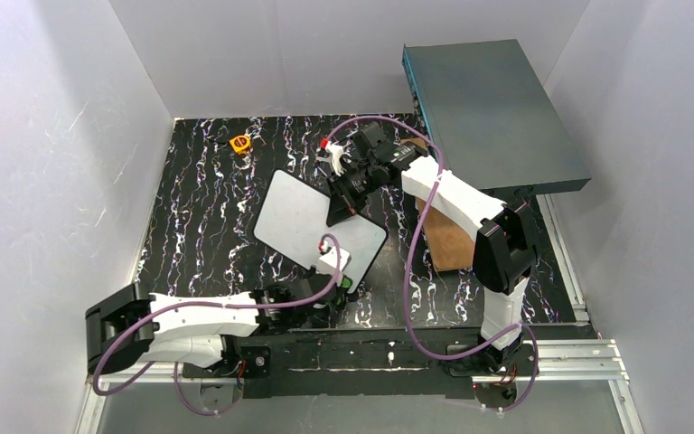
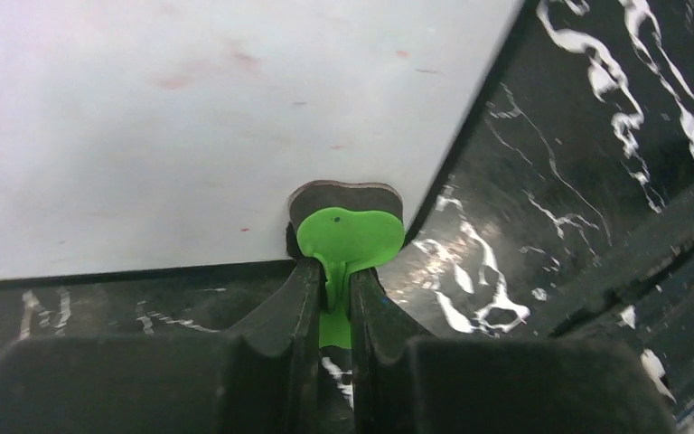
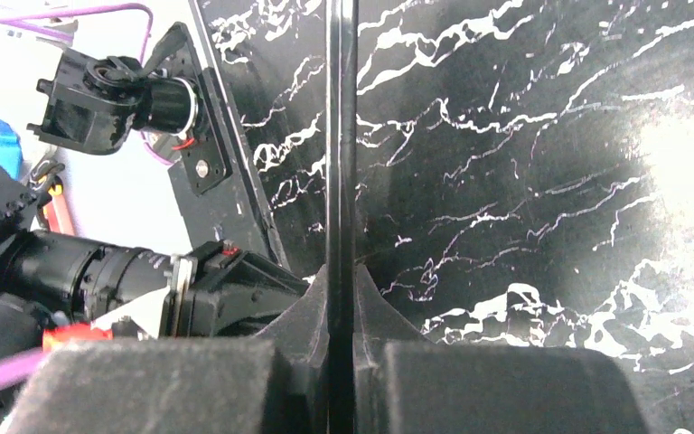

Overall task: Erase the whiteboard
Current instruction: Erase the center of the board with the whiteboard.

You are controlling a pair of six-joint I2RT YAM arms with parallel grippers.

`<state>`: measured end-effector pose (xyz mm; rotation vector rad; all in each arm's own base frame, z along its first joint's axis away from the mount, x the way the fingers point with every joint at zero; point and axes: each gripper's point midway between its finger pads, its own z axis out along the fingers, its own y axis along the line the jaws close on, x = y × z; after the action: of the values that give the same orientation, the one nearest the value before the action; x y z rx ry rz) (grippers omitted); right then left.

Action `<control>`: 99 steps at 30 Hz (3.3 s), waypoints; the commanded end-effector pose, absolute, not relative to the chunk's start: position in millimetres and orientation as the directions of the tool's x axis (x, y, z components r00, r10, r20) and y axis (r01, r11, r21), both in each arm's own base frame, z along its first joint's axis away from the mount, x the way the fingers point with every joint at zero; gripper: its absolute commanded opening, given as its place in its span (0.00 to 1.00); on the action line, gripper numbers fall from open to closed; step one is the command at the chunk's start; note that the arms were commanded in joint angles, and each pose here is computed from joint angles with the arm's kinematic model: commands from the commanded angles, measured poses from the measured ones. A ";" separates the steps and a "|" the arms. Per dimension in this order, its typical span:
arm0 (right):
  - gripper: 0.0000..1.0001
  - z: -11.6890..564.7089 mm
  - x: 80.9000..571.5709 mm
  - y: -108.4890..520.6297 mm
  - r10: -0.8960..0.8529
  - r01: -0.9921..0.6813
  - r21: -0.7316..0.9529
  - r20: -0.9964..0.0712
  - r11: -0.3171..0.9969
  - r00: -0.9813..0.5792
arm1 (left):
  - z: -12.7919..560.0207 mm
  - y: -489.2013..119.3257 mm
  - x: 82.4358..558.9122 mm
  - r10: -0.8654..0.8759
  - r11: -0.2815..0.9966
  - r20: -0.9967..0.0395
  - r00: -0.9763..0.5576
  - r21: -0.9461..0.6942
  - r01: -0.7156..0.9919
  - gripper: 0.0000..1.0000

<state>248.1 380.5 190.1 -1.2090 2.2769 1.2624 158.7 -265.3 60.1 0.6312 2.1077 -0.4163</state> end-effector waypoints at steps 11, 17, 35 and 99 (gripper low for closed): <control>0.01 266.8 197.0 387.0 -0.495 -0.683 0.727 -0.568 0.072 -0.658 | 73.1 -176.1 203.5 0.070 0.935 -0.822 -0.564 -0.143 0.325 0.00; 0.01 266.4 198.6 386.9 -0.493 -0.687 0.723 -0.571 0.076 -0.656 | 85.8 -234.6 183.8 0.158 0.833 -0.851 -0.501 -0.158 0.530 0.00; 0.01 269.6 199.6 383.4 -0.486 -0.693 0.717 -0.580 0.077 -0.654 | 68.0 -202.3 198.0 0.140 0.920 -0.820 -0.555 -0.099 0.379 0.00; 0.01 260.0 200.6 378.2 -0.493 -0.716 0.690 -0.589 0.105 -0.640 | 178.2 -144.8 289.0 -0.161 0.921 -0.849 -0.503 -0.312 0.232 0.00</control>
<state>247.3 375.2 206.9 -1.1382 2.2885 1.3002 250.5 -169.7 146.7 0.1805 2.1080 -0.5581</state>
